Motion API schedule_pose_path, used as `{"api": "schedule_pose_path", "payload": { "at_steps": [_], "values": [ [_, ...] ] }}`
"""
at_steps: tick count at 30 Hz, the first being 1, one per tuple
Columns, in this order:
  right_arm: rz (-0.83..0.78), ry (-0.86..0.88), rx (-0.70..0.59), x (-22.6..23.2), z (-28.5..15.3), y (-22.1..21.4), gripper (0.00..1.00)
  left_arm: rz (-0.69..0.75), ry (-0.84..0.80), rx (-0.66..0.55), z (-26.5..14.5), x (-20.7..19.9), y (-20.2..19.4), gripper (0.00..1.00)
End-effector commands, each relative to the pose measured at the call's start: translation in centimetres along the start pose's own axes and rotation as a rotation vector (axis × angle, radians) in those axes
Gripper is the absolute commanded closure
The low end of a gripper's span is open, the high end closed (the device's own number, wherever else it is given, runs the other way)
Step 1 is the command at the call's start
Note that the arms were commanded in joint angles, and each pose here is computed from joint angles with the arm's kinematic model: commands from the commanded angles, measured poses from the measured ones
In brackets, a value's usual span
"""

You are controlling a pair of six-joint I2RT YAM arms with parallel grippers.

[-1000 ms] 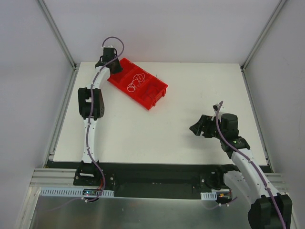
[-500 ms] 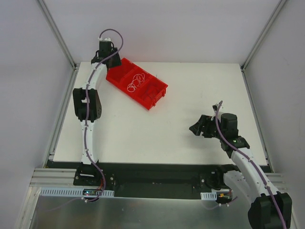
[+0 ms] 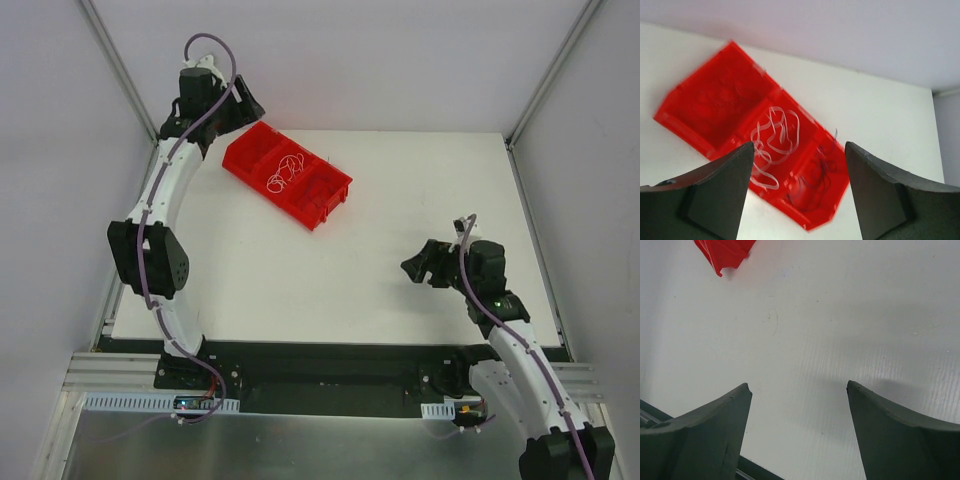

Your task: Untangle the cables

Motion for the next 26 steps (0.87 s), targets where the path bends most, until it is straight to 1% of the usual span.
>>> {"api": "schedule_pose_path", "payload": {
  "at_steps": [1,3,5,6,8,9,10,11,12,13,14,15,17,19,20,22,24,26],
  "values": [
    [-0.015,-0.017,-0.082,0.1,-0.9,1.1,0.18,-0.036,-0.148,0.092,-3.9,-5.6,-3.9,0.27],
    [-0.016,-0.028,-0.113,-0.1,-1.2,1.1,0.16,0.001,-0.195,0.124,-5.6,-7.3,-6.5,0.25],
    [-0.016,-0.042,-0.144,-0.5,-1.6,0.9,0.13,0.055,-0.231,0.115,-7.6,-8.8,-8.8,0.25],
    [-0.017,-0.04,-0.166,-0.5,-1.8,1.0,0.11,0.108,-0.269,0.089,-9.1,-10.4,-9.9,0.25],
    [-0.027,-0.026,-0.21,-0.3,-2.4,1.1,0.07,0.221,-0.315,0.031,-11.7,-11.8,-12.8,0.25],
    [-0.028,-0.027,-0.231,-0.4,-2.6,1.1,0.03,0.276,-0.364,-0.028,-13.4,-12.9,-13.5,0.25],
    [-0.024,-0.025,-0.256,-0.4,-3.0,1.1,0.0,0.32,-0.404,-0.046,-14.6,-13.3,-15.2,0.25],
    [-0.027,-0.019,-0.277,-0.3,-3.3,1.1,0.04,0.345,-0.439,-0.082,-16.1,-13.6,-16.1,0.24],
    [-0.029,-0.016,-0.293,-0.3,-3.6,1.1,0.04,0.357,-0.471,-0.089,-17.1,-13.6,-17.7,0.23],
    [-0.027,-0.015,-0.314,-0.3,-3.9,1.2,0.04,0.362,-0.494,-0.08,-18.0,-12.9,-19.7,0.22],
    [-0.028,-0.014,-0.333,-0.2,-4.2,1.2,0.04,0.35,-0.524,-0.104,-19.2,-12.8,-20.3,0.2],
    [-0.03,-0.013,-0.344,-0.2,-4.5,1.2,0.04,0.338,-0.539,-0.098,-20.0,-12.4,-21.5,0.18],
    [-0.031,-0.018,-0.369,-0.4,-4.7,1.2,0.04,0.311,-0.572,-0.124,-22.0,-11.5,-22.4,0.15],
    [-0.023,-0.029,-0.397,-0.7,-4.9,1.3,0.04,0.3,-0.579,-0.144,-23.2,-10.5,-23.3,0.12],
    [-0.033,0.001,-0.409,-0.4,-4.7,1.3,0.04,0.295,-0.572,-0.15,-23.6,-9.9,-23.6,0.12],
    [-0.036,0.034,-0.421,-0.1,-4.8,1.2,0.04,0.285,-0.55,-0.173,-24.4,-9.0,-23.5,0.11],
    [-0.047,0.049,-0.422,0.4,-5.3,1.2,0.04,0.285,-0.55,-0.192,-25.3,-8.7,-23.2,0.11],
    [-0.08,0.081,-0.451,0.9,-5.9,1.5,0.04,0.283,-0.559,-0.218,-26.1,-8.7,-22.6,0.1]
  ]
}}
Point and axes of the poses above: each gripper's point midway between its finger pads, its own z axis out along the fingers, its own x axis along the line the jaws close on, y = z × x, the point moved 4 cm from there along -z, back along the fingers, and after that the axes turned 6 degrees about z, right-handed, at the moved point
